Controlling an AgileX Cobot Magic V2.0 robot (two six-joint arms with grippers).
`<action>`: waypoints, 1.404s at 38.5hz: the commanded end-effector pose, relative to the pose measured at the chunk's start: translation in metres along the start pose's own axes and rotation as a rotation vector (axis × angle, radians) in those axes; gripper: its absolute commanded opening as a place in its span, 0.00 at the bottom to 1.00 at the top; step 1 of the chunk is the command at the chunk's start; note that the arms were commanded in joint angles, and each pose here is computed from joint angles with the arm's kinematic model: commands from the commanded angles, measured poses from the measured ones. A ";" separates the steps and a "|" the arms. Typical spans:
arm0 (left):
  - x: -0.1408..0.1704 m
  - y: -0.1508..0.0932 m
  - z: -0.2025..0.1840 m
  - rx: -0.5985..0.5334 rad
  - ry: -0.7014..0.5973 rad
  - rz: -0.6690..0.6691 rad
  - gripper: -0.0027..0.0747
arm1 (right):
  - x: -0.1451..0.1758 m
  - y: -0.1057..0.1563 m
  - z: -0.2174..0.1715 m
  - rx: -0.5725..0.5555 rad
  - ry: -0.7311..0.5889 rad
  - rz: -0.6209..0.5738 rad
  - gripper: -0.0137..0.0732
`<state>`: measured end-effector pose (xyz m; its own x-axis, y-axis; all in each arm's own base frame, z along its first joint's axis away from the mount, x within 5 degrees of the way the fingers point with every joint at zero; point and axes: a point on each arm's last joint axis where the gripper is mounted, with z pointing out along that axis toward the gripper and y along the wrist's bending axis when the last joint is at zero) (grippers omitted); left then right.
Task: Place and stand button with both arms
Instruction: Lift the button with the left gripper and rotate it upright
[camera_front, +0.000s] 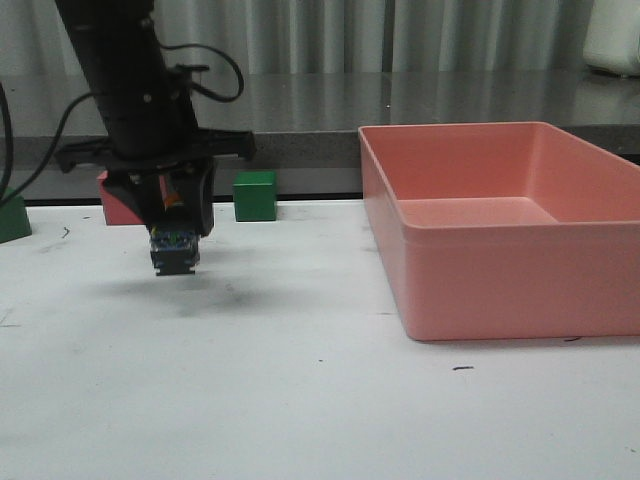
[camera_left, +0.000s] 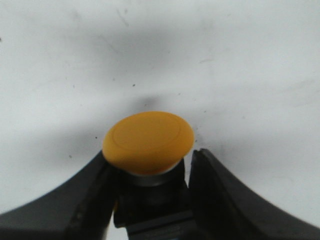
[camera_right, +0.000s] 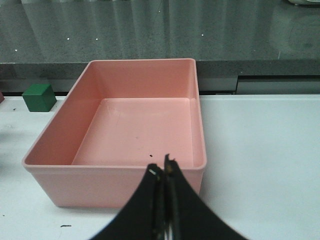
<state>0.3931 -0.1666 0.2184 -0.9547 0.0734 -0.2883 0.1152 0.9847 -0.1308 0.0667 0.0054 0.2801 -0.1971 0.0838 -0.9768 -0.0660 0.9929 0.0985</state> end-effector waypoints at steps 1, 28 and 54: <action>-0.005 -0.004 -0.053 0.039 -0.223 0.029 0.29 | -0.015 0.001 -0.002 -0.005 -0.101 -0.025 0.08; 0.120 0.036 -0.060 0.187 -0.899 0.366 0.29 | -0.015 0.001 -0.002 -0.005 -0.101 -0.025 0.08; 0.137 0.071 0.017 0.212 -1.085 0.391 0.29 | -0.015 0.001 -0.002 -0.005 -0.101 -0.025 0.08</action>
<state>0.2689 -0.0888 0.1389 -0.2627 0.1689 -0.9500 0.5017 0.8649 0.0151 0.0667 0.0054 0.2801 -0.1971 0.0838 -0.9768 -0.0660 0.9929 0.0985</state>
